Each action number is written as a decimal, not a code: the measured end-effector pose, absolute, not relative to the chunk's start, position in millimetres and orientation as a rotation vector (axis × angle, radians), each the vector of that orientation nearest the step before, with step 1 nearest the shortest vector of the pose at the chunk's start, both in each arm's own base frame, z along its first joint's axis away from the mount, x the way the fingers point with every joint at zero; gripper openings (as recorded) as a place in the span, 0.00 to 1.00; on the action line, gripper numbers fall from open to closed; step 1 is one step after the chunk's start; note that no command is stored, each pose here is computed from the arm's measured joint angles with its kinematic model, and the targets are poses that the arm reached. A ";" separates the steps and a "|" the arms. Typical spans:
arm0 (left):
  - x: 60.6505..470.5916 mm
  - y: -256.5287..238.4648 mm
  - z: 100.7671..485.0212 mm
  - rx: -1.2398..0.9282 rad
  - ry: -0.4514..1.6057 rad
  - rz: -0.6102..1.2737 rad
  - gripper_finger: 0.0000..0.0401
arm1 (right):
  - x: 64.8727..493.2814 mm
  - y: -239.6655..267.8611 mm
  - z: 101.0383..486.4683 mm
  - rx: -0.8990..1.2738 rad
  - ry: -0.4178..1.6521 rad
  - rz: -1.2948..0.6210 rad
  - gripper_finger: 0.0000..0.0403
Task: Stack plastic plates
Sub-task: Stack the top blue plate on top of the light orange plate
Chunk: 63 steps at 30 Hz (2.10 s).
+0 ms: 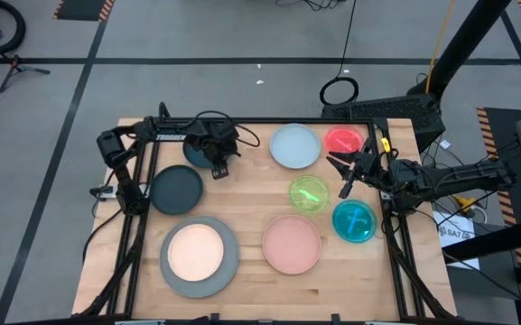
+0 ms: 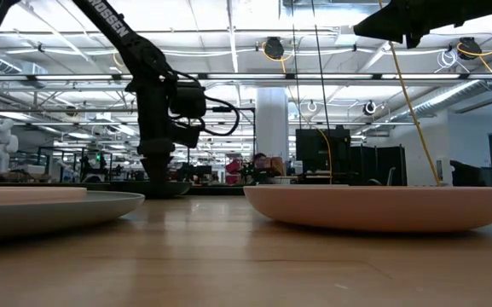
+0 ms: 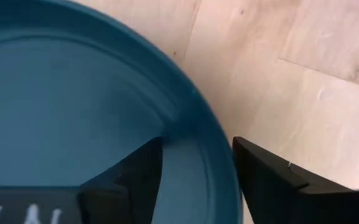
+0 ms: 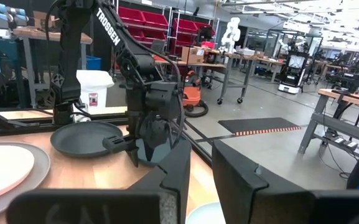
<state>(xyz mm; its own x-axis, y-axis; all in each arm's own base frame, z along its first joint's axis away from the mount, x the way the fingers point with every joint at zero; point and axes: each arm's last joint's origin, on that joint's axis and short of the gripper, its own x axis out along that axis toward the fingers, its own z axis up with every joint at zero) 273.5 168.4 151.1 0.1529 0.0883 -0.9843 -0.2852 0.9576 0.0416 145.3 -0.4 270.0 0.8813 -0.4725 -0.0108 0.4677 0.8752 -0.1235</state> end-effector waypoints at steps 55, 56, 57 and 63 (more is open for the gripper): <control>173.6 -178.9 270.4 -0.286 1.105 0.036 0.02 | 203.3 71.0 211.0 0.308 0.131 -0.103 0.15; 173.0 -182.3 268.3 -0.284 1.108 0.036 0.02 | 204.1 72.6 210.2 0.308 0.129 -0.097 0.15; 173.4 -185.2 265.7 -0.278 1.113 0.035 0.02 | 204.6 74.2 209.7 0.310 0.127 -0.091 0.15; 176.8 -199.4 253.4 -0.275 1.124 0.038 0.05 | 205.5 79.1 212.7 0.309 0.086 -0.064 0.15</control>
<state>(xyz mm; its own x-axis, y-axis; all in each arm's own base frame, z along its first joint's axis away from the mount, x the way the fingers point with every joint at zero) 176.8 -199.4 253.4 0.4350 -0.1081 -0.8939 -0.1680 0.9656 -0.1985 205.5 79.1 212.7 0.9943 -0.0496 -0.0940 0.0759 0.9506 0.3010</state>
